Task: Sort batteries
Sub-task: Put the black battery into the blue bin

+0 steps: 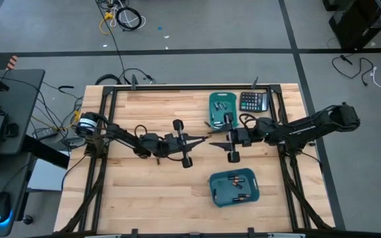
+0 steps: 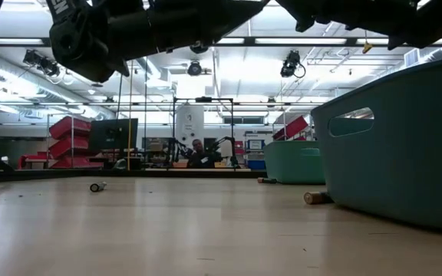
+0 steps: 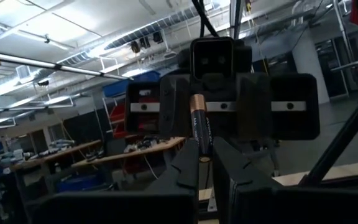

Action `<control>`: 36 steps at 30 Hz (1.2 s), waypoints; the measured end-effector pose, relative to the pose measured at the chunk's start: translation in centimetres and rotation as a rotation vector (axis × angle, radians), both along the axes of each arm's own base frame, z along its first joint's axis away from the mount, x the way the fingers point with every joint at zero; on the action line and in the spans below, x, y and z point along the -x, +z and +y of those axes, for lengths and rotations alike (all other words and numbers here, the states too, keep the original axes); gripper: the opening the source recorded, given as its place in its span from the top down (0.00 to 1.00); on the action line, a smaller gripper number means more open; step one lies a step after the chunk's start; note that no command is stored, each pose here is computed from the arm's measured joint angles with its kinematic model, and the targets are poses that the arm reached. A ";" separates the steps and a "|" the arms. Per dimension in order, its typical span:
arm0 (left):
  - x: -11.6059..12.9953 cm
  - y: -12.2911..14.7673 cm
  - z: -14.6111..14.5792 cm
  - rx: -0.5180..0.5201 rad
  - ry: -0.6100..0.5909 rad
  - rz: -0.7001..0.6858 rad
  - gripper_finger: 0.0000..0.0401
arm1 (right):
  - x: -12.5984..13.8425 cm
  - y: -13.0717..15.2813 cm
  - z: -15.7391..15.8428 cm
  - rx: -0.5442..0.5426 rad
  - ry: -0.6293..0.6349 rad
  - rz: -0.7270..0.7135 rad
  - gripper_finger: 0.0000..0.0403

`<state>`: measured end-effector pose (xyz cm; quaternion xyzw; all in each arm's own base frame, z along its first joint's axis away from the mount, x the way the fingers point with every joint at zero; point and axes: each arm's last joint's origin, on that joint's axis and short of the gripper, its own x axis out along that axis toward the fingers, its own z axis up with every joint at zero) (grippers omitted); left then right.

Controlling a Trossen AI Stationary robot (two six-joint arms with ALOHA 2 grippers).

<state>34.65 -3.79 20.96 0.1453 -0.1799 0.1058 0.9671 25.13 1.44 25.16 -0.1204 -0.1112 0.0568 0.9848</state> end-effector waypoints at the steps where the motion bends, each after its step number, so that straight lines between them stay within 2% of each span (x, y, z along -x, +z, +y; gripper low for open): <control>1: 0.0 0.0 0.0 0.000 0.000 -0.002 0.97 | 0.0 0.0 0.0 -0.002 0.001 -0.002 0.61; 18: -0.1 0.0 0.5 -0.036 -0.047 0.001 0.97 | -1.2 -1.2 -0.1 -0.013 -0.023 -0.028 0.62; 23: -0.1 0.0 0.5 -0.036 -0.047 0.002 0.94 | -1.2 -1.2 -0.3 -0.013 -0.030 -0.028 0.71; 30: -0.1 0.0 0.5 -0.035 -0.045 0.003 0.91 | -1.2 -1.2 -0.3 -0.007 -0.050 -0.029 0.94; 36: -0.1 0.0 0.6 -0.026 -0.036 0.003 0.90 | -1.2 -1.2 -0.3 -0.004 -0.058 -0.026 0.93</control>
